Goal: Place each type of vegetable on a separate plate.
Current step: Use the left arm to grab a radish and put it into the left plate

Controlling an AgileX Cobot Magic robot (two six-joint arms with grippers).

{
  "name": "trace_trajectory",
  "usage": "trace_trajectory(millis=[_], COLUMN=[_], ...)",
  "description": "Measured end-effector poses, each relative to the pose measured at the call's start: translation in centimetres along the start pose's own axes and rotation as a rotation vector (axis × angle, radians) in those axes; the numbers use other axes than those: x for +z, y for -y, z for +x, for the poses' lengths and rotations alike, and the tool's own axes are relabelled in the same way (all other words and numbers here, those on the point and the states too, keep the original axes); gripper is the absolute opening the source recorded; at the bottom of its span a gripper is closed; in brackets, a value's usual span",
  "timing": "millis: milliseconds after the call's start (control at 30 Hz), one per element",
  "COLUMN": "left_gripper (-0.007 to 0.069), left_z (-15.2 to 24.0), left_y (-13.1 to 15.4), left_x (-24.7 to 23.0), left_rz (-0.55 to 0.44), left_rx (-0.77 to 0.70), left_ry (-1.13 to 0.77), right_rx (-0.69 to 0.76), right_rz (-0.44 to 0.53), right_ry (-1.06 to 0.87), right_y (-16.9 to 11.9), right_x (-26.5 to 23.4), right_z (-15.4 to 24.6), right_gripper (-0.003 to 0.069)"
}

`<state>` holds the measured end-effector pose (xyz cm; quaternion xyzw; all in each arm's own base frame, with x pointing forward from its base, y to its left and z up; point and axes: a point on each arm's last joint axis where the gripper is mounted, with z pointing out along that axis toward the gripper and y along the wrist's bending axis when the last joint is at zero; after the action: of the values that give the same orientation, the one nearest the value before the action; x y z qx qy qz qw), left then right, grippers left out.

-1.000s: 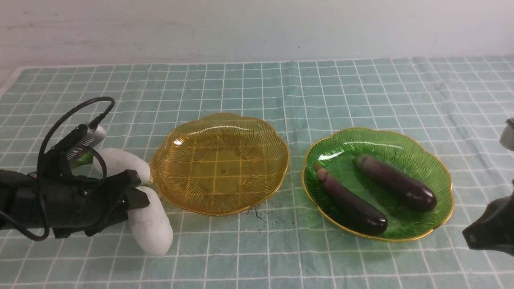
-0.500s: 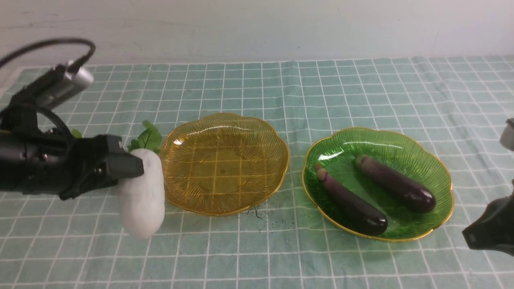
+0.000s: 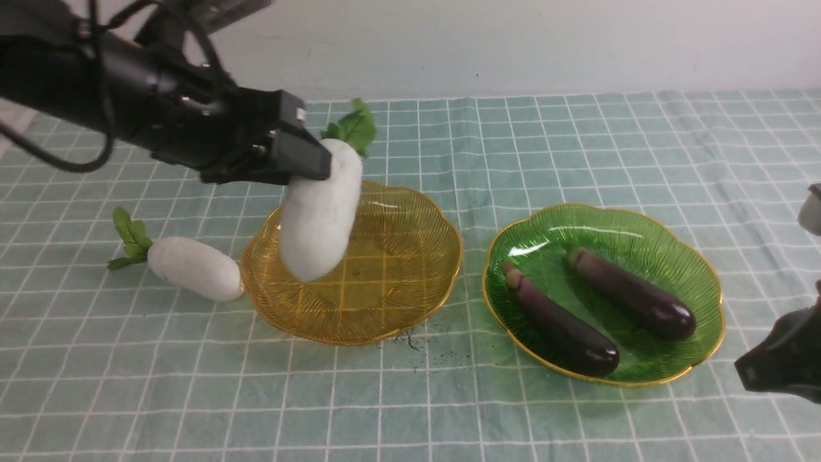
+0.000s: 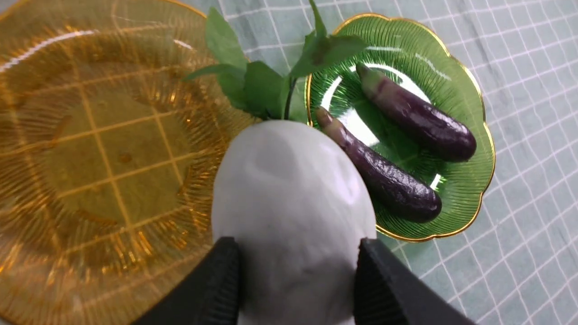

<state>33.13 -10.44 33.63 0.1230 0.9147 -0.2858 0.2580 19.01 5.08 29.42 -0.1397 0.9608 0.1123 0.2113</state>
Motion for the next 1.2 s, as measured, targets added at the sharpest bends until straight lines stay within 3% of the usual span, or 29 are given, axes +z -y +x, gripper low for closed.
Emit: trace_trajectory(millis=[267, 400, 433, 533, 667, 833, 1000, 1200], left_gripper=[0.0296, 0.0381, 0.0444, 0.0523, 0.0542, 0.0512, 0.0445, 0.0371], left_z=[-0.6, -0.4, -0.3, -0.4, -1.1, -3.4, -5.2, -5.8], left_y=[-1.2, -2.5, -2.8, -2.8, -2.8, -3.0, -2.9, -2.8], left_x=[8.8, 11.2, 11.6, 11.7, 10.9, 6.5, 2.1, 0.6], left_rz=[0.001, -0.020, -0.022, -0.011, 0.013, 0.123, 0.356, 0.517], left_rx=[-0.017, -0.046, -0.053, -0.071, -0.072, -0.082, -0.206, -0.292], left_ry=[-0.099, -0.105, -0.109, -0.102, -0.075, -0.005, 0.062, 0.099], right_rx=[0.000, 0.000, 0.000, 0.000, 0.000, 0.003, 0.007, 0.008], right_rz=[0.000, 0.000, -0.001, -0.001, -0.002, -0.010, -0.016, -0.018], right_ry=[0.000, -0.002, -0.004, -0.004, -0.007, -0.017, -0.020, -0.020], right_y=[0.0, 0.0, 0.0, 0.0, 0.0, -0.1, -0.1, -0.2], right_x=[0.0, 0.0, 0.0, 0.0, 0.0, 0.0, 0.0, 0.0], right_z=[0.0, 0.0, 0.0, 0.0, 0.1, 0.2, 0.2, 0.2], right_gripper=[-0.0015, -0.0015, -0.0015, -0.0015, -0.0015, -0.0015, -0.0015, -0.0015])
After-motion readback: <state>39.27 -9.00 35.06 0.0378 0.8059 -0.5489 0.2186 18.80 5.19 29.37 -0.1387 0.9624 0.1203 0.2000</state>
